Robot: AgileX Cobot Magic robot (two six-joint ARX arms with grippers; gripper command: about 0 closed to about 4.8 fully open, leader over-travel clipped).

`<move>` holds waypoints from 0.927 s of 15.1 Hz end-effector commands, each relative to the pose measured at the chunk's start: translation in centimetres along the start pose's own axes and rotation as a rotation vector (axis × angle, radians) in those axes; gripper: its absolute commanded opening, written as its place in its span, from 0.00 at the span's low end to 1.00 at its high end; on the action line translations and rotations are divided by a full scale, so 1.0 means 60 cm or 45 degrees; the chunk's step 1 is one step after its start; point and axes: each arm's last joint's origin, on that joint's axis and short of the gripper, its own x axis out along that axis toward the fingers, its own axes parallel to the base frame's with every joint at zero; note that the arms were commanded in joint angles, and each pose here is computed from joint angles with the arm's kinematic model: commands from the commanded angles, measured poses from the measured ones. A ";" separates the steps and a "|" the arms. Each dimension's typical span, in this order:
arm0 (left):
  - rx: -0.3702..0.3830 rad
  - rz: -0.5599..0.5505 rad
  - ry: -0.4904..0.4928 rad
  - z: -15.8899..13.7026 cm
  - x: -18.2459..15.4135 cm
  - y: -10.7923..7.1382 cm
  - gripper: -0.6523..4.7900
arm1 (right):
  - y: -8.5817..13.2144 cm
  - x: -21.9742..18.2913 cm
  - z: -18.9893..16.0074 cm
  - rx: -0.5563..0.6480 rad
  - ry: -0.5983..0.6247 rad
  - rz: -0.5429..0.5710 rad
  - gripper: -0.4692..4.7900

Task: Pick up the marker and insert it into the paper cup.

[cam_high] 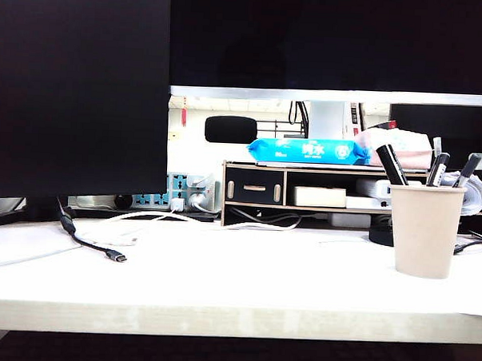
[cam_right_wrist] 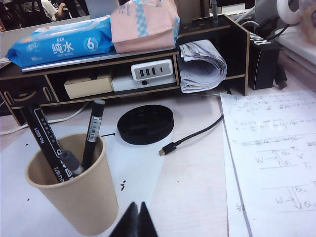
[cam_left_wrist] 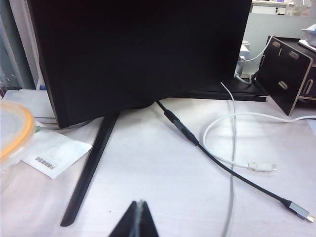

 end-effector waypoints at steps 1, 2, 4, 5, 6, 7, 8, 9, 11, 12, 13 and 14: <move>0.002 -0.004 -0.011 0.002 0.000 0.000 0.11 | 0.003 0.002 -0.003 0.005 -0.027 0.033 0.08; 0.002 -0.005 -0.011 0.002 0.000 0.000 0.11 | 0.002 0.002 -0.004 0.005 -0.026 0.015 0.08; 0.002 -0.005 -0.011 0.002 0.000 0.000 0.11 | 0.002 0.002 -0.003 0.004 -0.036 -0.003 0.08; 0.002 -0.005 -0.011 0.002 0.000 0.000 0.11 | 0.002 0.002 -0.003 0.004 -0.038 -0.002 0.08; 0.002 -0.005 -0.011 0.002 0.000 0.000 0.11 | 0.002 0.002 -0.003 0.004 -0.037 0.004 0.08; 0.002 -0.005 -0.011 0.002 0.000 0.000 0.11 | 0.002 0.002 -0.003 0.004 -0.035 0.013 0.08; 0.002 -0.005 -0.011 0.002 0.000 0.000 0.11 | 0.002 0.002 -0.003 0.004 -0.034 0.017 0.08; 0.002 -0.005 -0.011 0.002 0.000 0.000 0.11 | 0.002 0.002 -0.003 0.004 -0.034 0.017 0.08; 0.002 -0.005 -0.011 0.002 0.000 0.000 0.11 | 0.005 0.002 -0.001 -0.006 -0.039 0.083 0.08; 0.002 -0.005 -0.012 0.002 0.000 0.000 0.11 | 0.005 0.002 -0.001 -0.007 -0.041 0.085 0.08; 0.002 -0.005 -0.011 0.002 0.000 0.000 0.11 | 0.005 0.002 -0.001 -0.007 -0.041 0.084 0.08; 0.002 -0.005 -0.011 0.002 0.000 0.000 0.11 | 0.005 0.002 -0.001 -0.007 -0.041 0.080 0.08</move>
